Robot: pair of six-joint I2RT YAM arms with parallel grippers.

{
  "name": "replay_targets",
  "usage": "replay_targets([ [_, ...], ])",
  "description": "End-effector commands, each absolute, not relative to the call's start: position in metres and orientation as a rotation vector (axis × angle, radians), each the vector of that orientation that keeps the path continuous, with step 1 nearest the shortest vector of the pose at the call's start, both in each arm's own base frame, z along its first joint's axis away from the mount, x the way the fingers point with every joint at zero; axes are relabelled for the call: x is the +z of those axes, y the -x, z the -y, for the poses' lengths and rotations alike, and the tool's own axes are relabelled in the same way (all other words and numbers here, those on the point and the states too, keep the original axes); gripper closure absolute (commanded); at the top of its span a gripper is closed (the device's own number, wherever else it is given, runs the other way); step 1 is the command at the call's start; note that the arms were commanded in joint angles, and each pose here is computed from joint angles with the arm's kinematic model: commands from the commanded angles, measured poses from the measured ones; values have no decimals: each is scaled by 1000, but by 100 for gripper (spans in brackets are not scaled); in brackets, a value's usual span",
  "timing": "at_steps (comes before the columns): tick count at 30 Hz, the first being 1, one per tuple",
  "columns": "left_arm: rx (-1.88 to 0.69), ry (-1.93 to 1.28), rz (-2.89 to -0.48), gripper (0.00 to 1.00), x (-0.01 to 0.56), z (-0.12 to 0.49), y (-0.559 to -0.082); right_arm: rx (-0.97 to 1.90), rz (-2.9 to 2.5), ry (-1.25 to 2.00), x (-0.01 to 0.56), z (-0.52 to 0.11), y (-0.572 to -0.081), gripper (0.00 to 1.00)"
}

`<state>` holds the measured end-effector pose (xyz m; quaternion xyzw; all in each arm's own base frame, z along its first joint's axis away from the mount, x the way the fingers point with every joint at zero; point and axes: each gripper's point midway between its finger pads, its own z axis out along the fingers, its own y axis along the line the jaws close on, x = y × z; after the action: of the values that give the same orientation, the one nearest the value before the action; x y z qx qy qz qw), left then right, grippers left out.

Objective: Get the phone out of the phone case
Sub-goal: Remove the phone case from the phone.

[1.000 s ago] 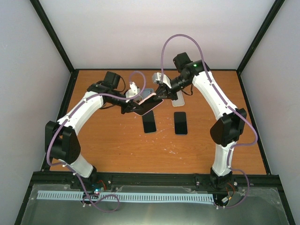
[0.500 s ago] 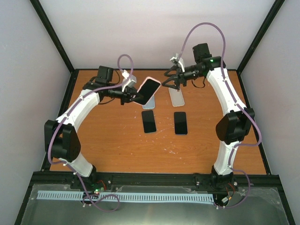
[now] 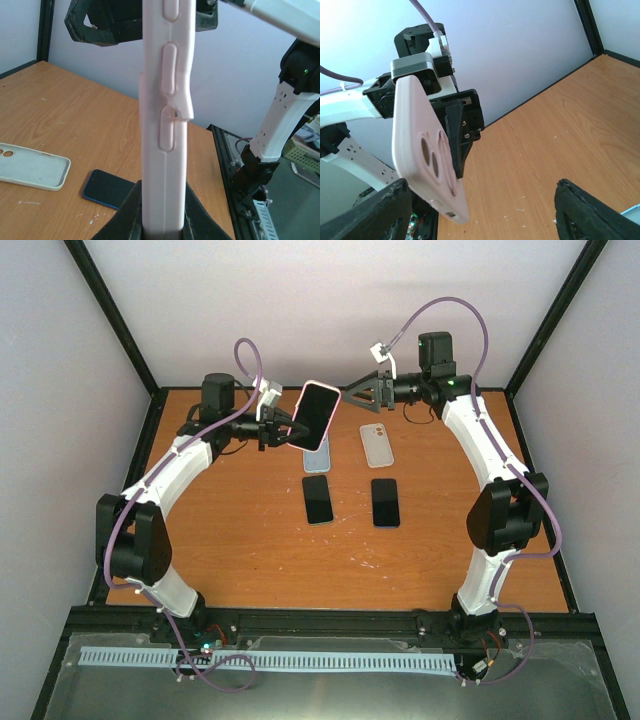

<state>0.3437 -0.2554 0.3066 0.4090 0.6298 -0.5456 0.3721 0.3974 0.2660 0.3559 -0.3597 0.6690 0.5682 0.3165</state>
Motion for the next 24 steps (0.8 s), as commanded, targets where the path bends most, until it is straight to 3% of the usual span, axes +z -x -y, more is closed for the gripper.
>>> replay_targets([
  [1, -1448, -1099, -1509, 95, 334, 264, -331, 1554, -1734, 921, 382, -283, -388, 28],
  [7, -1463, -1065, -1557, 96, 325, 269, -331, 1545, -1688, 960, 389, -289, -378, 34],
  [24, -1531, -985, -1603, 97, 317, 254, -338, 1527, -1651, 931, 383, -277, -372, 37],
])
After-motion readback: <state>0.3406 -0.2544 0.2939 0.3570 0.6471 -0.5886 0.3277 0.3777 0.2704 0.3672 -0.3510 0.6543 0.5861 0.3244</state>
